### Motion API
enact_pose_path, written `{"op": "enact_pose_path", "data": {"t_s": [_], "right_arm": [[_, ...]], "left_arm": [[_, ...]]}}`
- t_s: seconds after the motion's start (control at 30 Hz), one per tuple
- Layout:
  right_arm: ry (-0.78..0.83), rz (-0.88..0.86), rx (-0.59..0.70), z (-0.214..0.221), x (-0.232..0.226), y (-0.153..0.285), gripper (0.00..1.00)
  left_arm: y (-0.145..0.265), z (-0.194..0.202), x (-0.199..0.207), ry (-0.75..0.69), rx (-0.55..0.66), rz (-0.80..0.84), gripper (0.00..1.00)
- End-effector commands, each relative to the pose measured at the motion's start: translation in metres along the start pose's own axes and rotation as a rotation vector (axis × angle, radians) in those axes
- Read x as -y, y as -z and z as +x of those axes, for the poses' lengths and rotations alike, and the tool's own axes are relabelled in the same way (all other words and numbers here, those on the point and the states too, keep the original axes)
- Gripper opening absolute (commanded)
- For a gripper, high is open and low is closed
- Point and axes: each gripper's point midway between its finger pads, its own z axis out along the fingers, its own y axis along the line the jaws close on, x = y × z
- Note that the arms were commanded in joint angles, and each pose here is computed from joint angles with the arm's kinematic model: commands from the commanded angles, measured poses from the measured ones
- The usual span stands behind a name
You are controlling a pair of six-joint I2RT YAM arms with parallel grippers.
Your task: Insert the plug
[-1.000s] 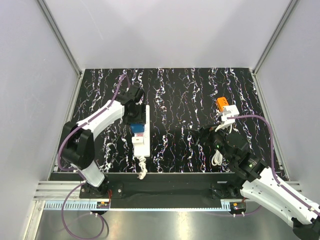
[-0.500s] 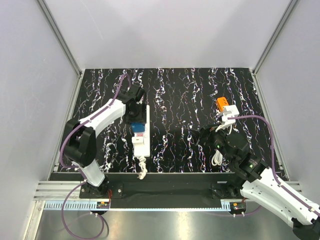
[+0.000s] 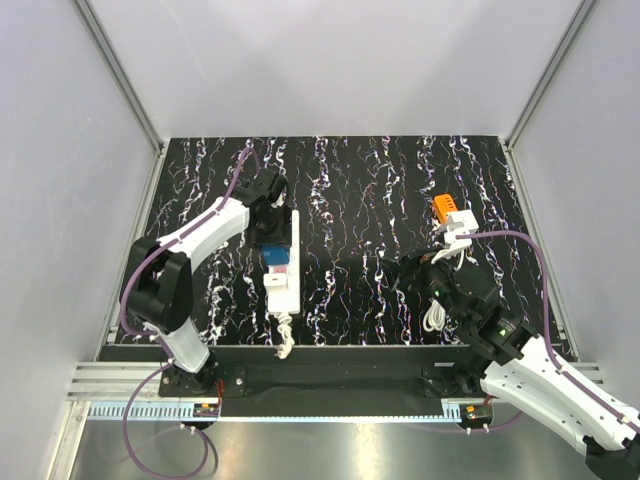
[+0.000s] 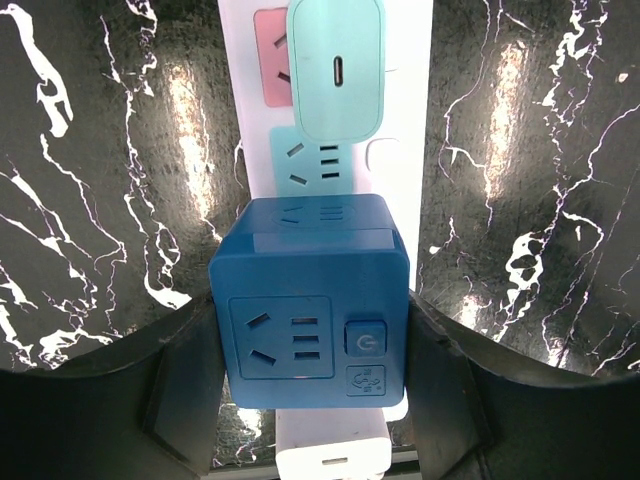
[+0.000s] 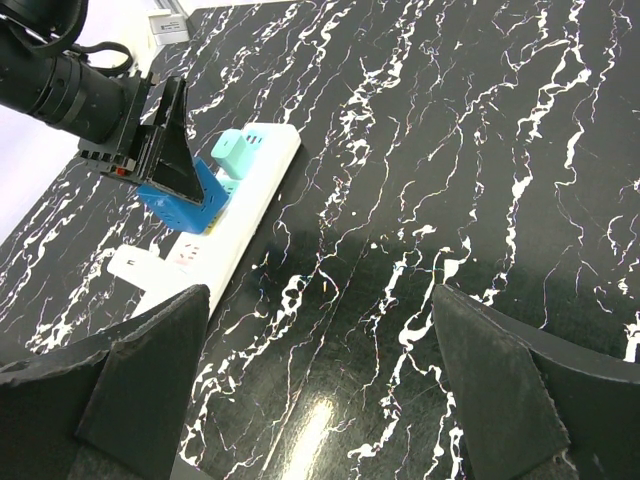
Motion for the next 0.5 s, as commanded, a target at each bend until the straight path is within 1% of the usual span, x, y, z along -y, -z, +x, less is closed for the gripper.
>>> {"op": "enact_pose_path", "data": {"t_s": [0.0,0.17,0.3,0.47], "right_arm": [[0.0,0.001,0.045,-0.013,-0.001,0.003,1.0],[-0.004,0.005,0.05,-0.013,0.0,0.003,1.0],[-0.006,0.002,0.044,-0.012,-0.001,0.002,1.0],[-0.008,-0.002,0.034,-0.009,-0.002,0.001,1.0]], "left_arm": [[-0.009,0.0,0.001,-0.031,-0.035,0.014,0.0],[-0.02,0.011,-0.002,-0.025,-0.062,0.003,0.0],[-0.028,0.028,-0.005,-0.016,-0.096,0.011,0.0],[-0.034,0.041,-0.002,-0.01,-0.099,0.003,0.0]]}}
